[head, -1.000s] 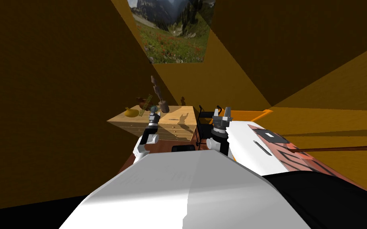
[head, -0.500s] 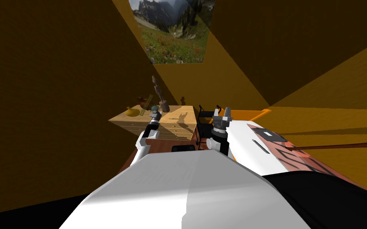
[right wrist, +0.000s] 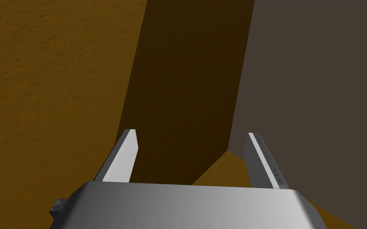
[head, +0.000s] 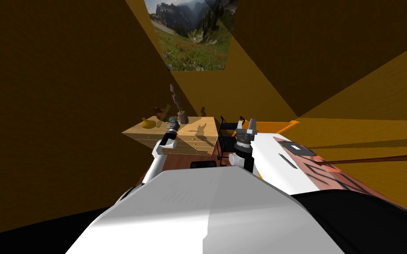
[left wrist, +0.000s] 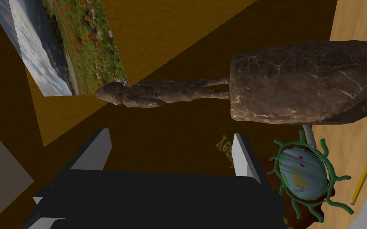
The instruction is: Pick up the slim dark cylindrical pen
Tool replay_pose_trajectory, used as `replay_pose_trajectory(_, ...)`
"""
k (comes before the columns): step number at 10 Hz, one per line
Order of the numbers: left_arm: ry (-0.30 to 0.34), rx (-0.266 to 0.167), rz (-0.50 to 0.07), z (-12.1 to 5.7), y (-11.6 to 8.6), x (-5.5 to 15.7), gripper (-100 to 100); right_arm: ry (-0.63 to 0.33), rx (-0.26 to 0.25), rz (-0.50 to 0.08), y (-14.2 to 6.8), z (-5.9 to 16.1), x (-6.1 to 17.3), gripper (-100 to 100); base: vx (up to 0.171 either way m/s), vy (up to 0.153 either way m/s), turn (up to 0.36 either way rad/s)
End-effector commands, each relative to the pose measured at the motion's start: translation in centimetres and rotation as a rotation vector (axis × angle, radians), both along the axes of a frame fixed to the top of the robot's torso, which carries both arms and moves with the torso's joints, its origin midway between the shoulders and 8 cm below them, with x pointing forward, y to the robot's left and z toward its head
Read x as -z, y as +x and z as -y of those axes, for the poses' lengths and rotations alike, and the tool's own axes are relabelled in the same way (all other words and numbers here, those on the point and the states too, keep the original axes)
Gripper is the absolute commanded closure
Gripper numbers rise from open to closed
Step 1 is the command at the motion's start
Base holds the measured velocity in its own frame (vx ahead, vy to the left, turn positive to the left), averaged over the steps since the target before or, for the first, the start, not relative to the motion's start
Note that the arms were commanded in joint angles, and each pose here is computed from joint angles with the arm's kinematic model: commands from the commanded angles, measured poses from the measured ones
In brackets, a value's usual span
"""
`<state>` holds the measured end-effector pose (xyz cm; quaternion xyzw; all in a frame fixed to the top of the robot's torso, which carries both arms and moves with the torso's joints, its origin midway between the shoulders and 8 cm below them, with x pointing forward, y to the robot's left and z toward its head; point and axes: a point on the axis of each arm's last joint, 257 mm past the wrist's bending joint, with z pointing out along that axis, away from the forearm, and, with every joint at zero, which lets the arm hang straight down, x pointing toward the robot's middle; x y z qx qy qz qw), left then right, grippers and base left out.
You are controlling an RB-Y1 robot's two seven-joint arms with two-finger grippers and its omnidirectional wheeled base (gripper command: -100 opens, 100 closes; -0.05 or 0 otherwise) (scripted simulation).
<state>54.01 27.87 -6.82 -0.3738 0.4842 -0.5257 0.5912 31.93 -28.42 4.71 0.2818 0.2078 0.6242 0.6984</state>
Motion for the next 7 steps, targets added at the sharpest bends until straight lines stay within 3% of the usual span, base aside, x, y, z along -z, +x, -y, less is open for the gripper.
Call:
replay_pose_trajectory(1, 0.005, -0.006, -0.035, -0.4, 1.6, 0.4, -100, 0.000, 0.000, 0.000, 0.0, 0.0, 0.0, 0, -0.033, 0.009, 0.001)
replay_pose_trajectory(3, 0.014, -0.021, -0.088, -1.1, 3.3, 1.1, -100, 0.000, 0.000, 0.000, 0.0, 0.0, 0.0, 0, -0.029, 0.015, 0.002)
replay_pose_trajectory(4, 0.014, -0.019, -0.082, -0.9, 3.5, 0.7, -100, 0.000, 0.000, 0.000, 0.0, 0.0, 0.0, 0, -0.009, 0.009, -0.003)
replay_pose_trajectory(5, 0.021, -0.034, -0.128, -1.8, 4.8, 1.5, -100, 0.000, 0.000, 0.000, 0.0, 0.0, 0.0, 0, -0.022, 0.010, 0.006)
replay_pose_trajectory(7, 0.024, -0.048, -0.168, -2.4, 6.4, 1.7, -100, 0.000, 0.000, 0.000, 0.0, 0.0, 0.0, 0, -0.025, 0.008, 0.006)
